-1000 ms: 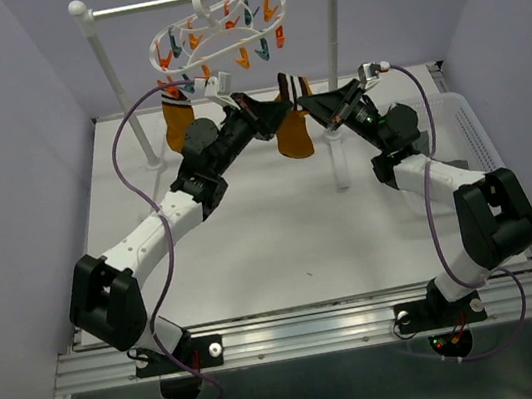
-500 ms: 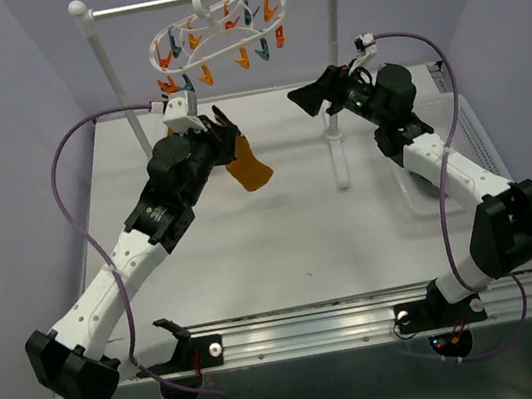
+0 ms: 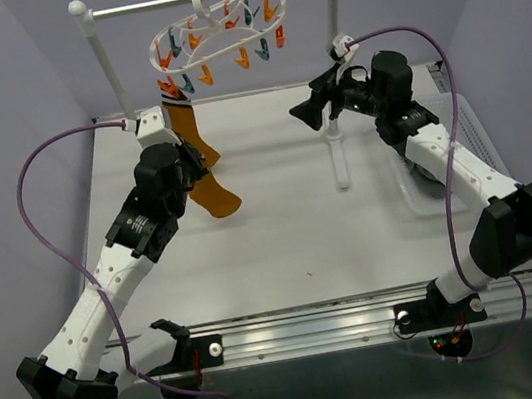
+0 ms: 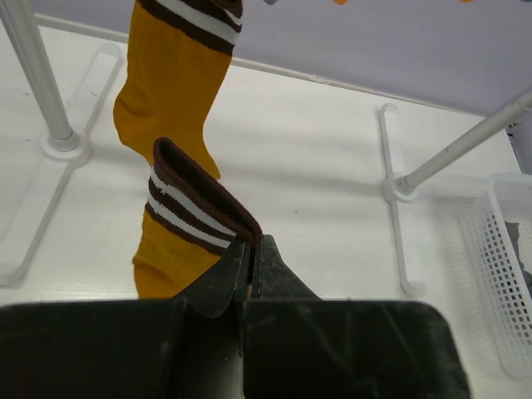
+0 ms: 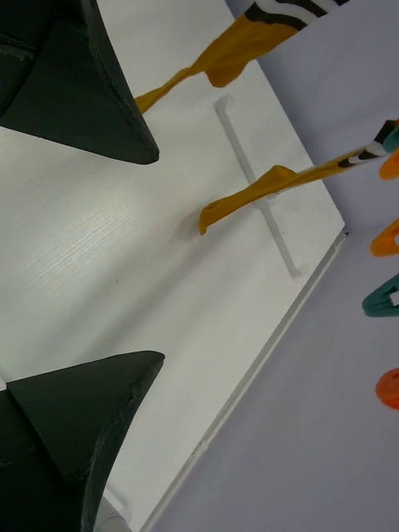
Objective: Clip the socks to the hanger
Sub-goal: Pick up the sock from the bin.
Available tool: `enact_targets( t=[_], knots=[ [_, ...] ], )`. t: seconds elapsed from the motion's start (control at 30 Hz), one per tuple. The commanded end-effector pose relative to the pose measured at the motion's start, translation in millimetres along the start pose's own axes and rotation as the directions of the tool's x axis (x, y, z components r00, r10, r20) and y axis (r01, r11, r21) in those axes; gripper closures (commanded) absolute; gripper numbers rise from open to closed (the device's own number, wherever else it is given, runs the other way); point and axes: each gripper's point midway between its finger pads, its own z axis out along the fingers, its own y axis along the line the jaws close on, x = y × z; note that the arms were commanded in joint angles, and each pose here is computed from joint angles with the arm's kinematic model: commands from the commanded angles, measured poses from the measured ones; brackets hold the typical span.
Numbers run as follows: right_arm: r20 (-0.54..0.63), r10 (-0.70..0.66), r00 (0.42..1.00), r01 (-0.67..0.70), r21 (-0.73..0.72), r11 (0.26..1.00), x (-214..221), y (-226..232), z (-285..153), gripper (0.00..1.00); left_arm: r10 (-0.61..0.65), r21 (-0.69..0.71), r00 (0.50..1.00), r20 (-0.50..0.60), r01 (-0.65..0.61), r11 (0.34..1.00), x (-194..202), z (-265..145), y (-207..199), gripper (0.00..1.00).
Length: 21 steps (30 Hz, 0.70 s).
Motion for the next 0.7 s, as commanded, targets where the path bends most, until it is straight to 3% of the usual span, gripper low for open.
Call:
enact_targets(
  t=[0.0,0.17,0.3,0.5,0.67],
  knots=[
    [0.000,-0.173,0.985,0.172,-0.117,0.978,-7.3,23.0,10.1,0.00,-0.033,-0.029,0.998,0.058,0.035,0.999,-26.2,2.9,7.0,1.00],
    [-0.073,-0.289,0.955,0.271,-0.191,0.943,19.8,40.4,30.3,0.00,-0.027,0.006,0.996,0.079,0.027,1.000,-36.6,14.8,3.0,1.00],
    [-0.057,-0.313,0.948,0.296,-0.205,0.933,27.0,52.0,48.3,0.00,-0.018,0.030,0.997,0.075,0.016,0.999,-40.1,26.1,-0.7,1.00],
    [0.165,-0.257,0.952,0.272,-0.079,0.959,-19.2,44.1,79.2,0.00,-0.005,0.082,0.996,0.094,-0.003,0.997,-48.0,43.5,-10.8,1.00],
    [0.263,-0.215,0.941,0.226,-0.014,0.974,-37.2,29.7,98.1,0.00,0.008,0.129,0.993,0.115,-0.023,0.991,-54.5,52.1,-19.9,1.00]
  ],
)
